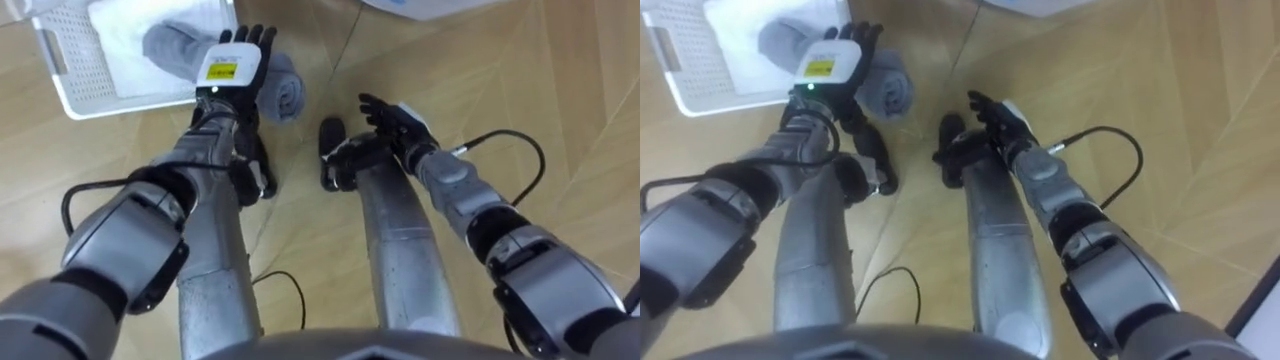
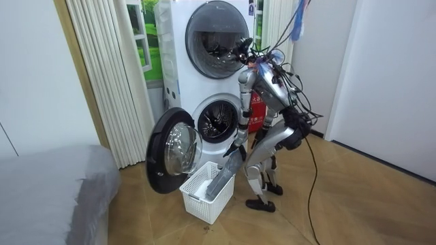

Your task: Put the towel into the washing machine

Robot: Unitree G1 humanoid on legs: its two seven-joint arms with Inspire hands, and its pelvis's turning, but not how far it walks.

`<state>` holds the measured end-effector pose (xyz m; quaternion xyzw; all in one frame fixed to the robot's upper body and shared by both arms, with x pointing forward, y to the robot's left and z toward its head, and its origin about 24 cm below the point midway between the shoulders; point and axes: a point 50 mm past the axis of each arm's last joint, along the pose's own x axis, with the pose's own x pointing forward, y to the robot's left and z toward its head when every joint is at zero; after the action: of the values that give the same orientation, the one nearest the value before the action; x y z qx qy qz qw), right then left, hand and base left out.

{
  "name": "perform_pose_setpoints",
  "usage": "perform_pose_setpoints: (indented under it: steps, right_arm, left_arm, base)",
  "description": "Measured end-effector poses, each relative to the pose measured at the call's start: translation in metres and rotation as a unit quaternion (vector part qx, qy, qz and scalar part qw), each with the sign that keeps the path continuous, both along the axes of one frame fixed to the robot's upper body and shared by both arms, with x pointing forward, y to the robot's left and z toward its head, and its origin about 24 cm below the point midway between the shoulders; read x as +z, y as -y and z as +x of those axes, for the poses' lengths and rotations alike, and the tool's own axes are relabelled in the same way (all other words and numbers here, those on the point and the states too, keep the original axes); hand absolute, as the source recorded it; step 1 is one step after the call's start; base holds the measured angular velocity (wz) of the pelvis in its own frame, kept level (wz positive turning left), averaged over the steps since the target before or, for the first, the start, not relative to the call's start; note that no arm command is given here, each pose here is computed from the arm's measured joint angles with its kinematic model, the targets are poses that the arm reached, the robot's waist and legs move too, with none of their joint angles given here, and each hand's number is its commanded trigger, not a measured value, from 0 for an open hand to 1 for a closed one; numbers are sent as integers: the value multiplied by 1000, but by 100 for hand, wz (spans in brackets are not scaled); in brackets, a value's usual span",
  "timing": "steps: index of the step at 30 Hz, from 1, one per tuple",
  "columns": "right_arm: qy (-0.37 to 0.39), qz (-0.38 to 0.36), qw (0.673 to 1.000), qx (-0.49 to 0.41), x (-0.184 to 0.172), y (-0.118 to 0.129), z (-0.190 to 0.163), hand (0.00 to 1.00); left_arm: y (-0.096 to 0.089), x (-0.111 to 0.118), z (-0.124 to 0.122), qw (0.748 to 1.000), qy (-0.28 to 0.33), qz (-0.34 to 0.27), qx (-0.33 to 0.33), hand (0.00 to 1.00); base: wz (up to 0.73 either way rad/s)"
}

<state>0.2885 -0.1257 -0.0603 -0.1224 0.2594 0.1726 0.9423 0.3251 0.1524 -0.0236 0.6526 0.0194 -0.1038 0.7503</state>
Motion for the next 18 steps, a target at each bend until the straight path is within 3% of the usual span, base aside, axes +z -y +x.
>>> perform_pose_setpoints:
  steps: [8, 9, 10, 11, 18]
  right_arm:
    - [12, 24, 1000, -5, 6, -3, 6, 0]
    - [13, 29, 999, -8, 7, -3, 6, 0]
    - [14, 37, 999, -14, 8, -3, 8, 0]
    - [14, 48, 998, -22, 9, -3, 9, 0]
    - [17, 61, 997, -31, 12, -3, 11, 0]
  left_arm:
    - [-1, 5, 4, 999, 12, 31, -19, 0]
    - [0, 6, 5, 999, 15, 32, -22, 53]
    - [1, 7, 5, 999, 21, 35, -27, 96]
    - [0, 8, 6, 999, 23, 39, -30, 100]
    - [-2, 10, 6, 997, 31, 54, -43, 100]
  base:
    - [2]
    - [3]
    - [0]
    - [0]
    - [-2]
